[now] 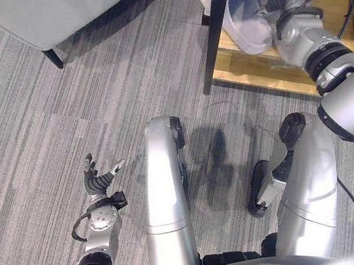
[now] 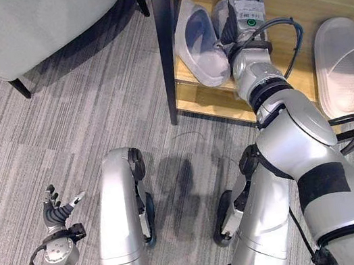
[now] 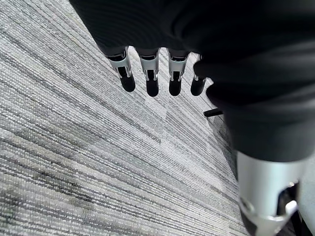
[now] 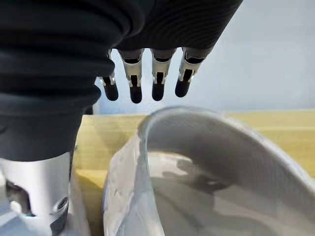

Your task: Arrange the slippers neatly on the shoe rack.

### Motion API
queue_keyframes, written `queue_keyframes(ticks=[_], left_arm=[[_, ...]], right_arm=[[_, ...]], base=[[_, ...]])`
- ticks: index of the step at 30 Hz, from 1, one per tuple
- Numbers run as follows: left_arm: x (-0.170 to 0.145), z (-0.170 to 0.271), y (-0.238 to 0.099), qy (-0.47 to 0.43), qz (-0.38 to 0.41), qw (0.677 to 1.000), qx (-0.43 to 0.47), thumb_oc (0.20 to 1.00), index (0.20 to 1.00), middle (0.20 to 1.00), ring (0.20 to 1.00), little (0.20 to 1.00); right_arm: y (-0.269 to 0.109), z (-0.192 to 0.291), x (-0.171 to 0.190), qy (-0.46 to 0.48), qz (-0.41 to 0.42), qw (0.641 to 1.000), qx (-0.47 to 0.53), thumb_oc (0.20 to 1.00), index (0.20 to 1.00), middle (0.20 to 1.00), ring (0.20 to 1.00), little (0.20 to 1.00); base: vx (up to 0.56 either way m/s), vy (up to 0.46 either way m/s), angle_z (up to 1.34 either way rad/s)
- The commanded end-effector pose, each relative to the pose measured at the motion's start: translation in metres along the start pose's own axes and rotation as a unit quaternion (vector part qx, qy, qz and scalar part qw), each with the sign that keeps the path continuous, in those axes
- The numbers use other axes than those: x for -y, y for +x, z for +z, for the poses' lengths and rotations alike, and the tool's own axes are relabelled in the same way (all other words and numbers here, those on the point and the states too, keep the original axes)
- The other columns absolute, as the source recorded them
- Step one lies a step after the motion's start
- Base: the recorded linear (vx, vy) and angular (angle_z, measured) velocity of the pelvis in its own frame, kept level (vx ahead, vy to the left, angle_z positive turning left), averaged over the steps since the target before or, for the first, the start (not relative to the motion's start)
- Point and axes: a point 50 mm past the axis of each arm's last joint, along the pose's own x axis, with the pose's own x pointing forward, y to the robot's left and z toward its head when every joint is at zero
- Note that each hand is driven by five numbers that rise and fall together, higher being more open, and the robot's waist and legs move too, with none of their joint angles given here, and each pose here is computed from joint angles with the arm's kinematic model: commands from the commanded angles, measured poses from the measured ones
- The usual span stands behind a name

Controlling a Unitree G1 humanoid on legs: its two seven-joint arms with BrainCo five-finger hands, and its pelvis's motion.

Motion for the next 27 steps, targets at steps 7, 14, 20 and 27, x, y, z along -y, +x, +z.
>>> queue_keyframes(ticks=[7, 14, 20, 27], left_arm=[[0.002, 0.004, -0.007, 0.009, -0.016, 0.999, 0.030, 1.000, 1.000, 1.000, 1.000, 1.000], [0.005, 0.001, -0.007, -0.001, -0.010, 1.000, 0.021, 1.000, 1.000, 1.000, 1.000, 1.000], [0.007, -0.003, -0.008, -0.003, -0.004, 1.000, 0.007, 1.000, 1.000, 1.000, 1.000, 1.000], [0.009, 0.004, -0.002, -0.014, -0.001, 1.000, 0.013, 1.000, 1.000, 1.000, 1.000, 1.000]], right_arm=[[0.020, 0.018, 0.061, 0.211, -0.127, 0.969, 0.026, 1.000, 1.000, 1.000, 1.000, 1.000], [0.008, -0.007, 0.055, 0.308, -0.157, 0.938, -0.018, 1.000, 1.000, 1.000, 1.000, 1.000], [-0.021, -0.034, 0.044, 0.418, -0.195, 0.886, -0.055, 1.000, 1.000, 1.000, 1.000, 1.000], [-0.053, -0.039, 0.011, 0.484, -0.149, 0.859, -0.074, 1.000, 1.000, 1.000, 1.000, 1.000]], base=[[0.00, 0.000, 0.00], [0.00, 0.000, 0.00], [0.00, -0.001, -0.03], [0.00, 0.000, 0.00]])
